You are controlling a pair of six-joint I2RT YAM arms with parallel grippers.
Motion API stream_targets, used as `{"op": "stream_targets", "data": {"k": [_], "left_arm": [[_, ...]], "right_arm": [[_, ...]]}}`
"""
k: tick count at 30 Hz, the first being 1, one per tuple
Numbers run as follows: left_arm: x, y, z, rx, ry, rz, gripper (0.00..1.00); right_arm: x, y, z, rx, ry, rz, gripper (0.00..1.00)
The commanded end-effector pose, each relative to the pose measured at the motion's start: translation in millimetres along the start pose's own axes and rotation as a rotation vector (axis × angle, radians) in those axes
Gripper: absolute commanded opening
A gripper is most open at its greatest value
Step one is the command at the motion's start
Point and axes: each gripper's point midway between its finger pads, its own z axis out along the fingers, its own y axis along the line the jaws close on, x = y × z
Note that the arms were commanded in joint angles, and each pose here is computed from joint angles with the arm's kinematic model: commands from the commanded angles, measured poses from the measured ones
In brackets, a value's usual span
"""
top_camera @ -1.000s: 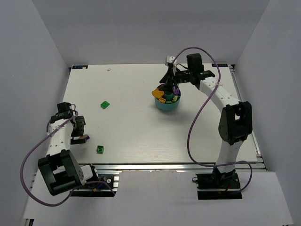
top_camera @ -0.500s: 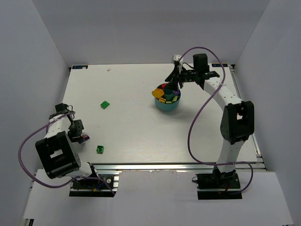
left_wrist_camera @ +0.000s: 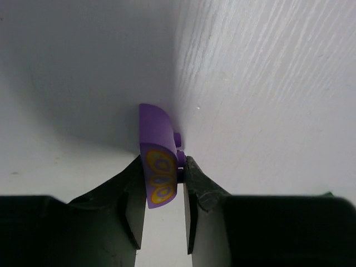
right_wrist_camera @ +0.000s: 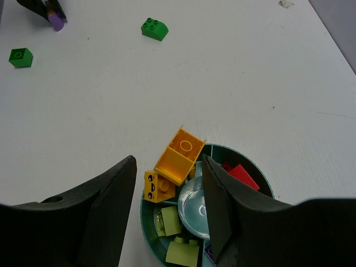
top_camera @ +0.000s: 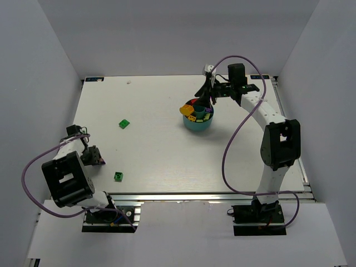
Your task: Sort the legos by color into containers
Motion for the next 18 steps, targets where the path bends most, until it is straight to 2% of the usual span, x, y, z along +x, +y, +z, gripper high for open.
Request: {"op": "stream_targets", "data": {"k": [1,4,9,12,15,17,18], "left_arm": [[0,-17,-13,0.093,0.021,0.013,0.29],[10,-35,-32,0.2,0.077,0.05,0.16],[40,-74,-87,0.484,0.157,0.192,0.04],[79,-94,-121,0.632,0.229,0.3,0.02],[146,-109,-160,0.79,0.352,0.461,0.0],[168,-121,-185,0.888,0.374,0.537,0.0],[195,-120,-196,0.929,0.411,0.615,0.0]], "right_arm": [[-20,9,-10,0.005,-0.019,-0.034,0.56],[-25,12,-12,-0.004,-0.024,-0.025,0.53],[-35,23,5,-0.027,0.003,0.161,0.44],[-49,41,17,-0.073,0.0,0.303,0.45],[-58,55,28,-0.086,-0.007,0.418,0.5],[-61,62,35,-0.078,0.004,0.456,0.52],[-63,65,37,-0.073,0.011,0.486,0.54]]}}
